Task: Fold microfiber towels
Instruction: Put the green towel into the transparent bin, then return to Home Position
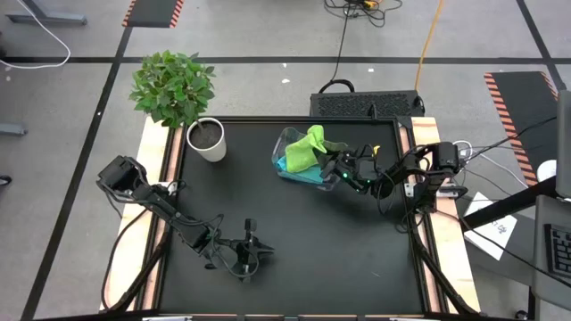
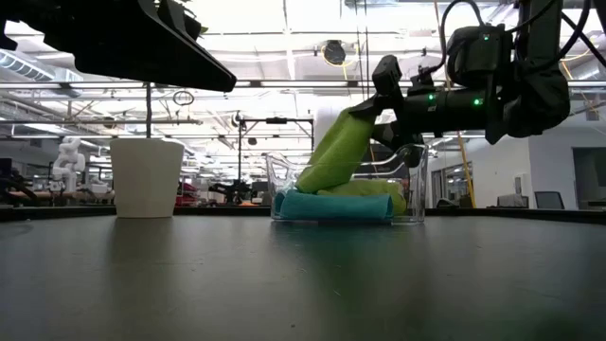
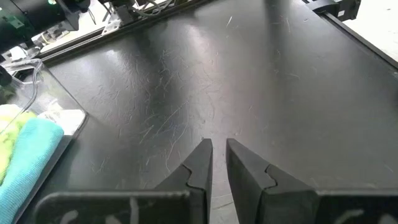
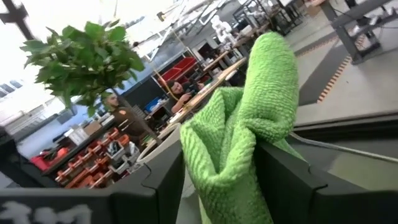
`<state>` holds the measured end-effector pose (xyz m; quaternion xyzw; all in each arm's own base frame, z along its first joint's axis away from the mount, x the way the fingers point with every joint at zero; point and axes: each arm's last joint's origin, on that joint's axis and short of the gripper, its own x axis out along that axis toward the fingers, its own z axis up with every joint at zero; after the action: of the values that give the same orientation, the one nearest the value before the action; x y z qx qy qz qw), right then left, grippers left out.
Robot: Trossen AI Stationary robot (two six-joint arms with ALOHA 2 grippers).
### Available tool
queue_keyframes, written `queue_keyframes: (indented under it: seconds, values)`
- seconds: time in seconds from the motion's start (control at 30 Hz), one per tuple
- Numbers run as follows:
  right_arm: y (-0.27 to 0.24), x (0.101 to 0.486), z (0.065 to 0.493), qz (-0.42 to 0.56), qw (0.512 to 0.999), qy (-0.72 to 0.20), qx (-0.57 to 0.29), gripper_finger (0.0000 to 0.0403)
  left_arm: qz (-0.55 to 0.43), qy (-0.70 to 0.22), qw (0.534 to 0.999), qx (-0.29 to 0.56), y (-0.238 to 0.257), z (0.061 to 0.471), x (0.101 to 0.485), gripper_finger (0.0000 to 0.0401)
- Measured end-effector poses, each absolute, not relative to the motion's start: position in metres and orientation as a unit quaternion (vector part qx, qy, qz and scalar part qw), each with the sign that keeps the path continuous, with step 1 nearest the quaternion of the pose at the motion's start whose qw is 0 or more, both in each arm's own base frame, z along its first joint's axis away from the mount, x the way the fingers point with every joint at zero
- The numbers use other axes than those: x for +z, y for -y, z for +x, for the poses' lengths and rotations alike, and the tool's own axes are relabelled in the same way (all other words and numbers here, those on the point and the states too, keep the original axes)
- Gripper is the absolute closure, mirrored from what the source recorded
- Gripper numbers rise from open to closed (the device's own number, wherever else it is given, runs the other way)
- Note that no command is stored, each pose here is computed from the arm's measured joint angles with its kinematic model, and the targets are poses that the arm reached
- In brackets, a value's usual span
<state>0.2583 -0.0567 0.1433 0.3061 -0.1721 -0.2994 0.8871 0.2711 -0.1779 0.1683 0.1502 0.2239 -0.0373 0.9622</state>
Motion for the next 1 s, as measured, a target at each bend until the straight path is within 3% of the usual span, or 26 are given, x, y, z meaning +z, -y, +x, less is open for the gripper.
queue_keyframes:
  seconds: [0.37,0.63,0.8,1.0]
  values:
    - [0.044,0.172,0.253,0.248,0.897,0.198,-0.307,0.0219,0.151,-0.224,0.962,-0.039,0.179,0.271,0.168,0.0352]
    - [0.031,0.177,0.25,0.209,0.908,0.135,-0.338,0.022,0.157,-0.227,0.96,-0.04,0.179,0.27,0.168,0.0352]
    - [0.009,0.18,0.251,0.19,0.928,0.123,-0.297,0.022,0.162,-0.231,0.959,-0.04,0.178,0.27,0.167,0.0352]
    - [-0.029,0.18,0.251,0.15,0.966,0.092,-0.188,0.024,0.116,-0.232,0.965,-0.028,0.17,0.276,0.168,0.0352]
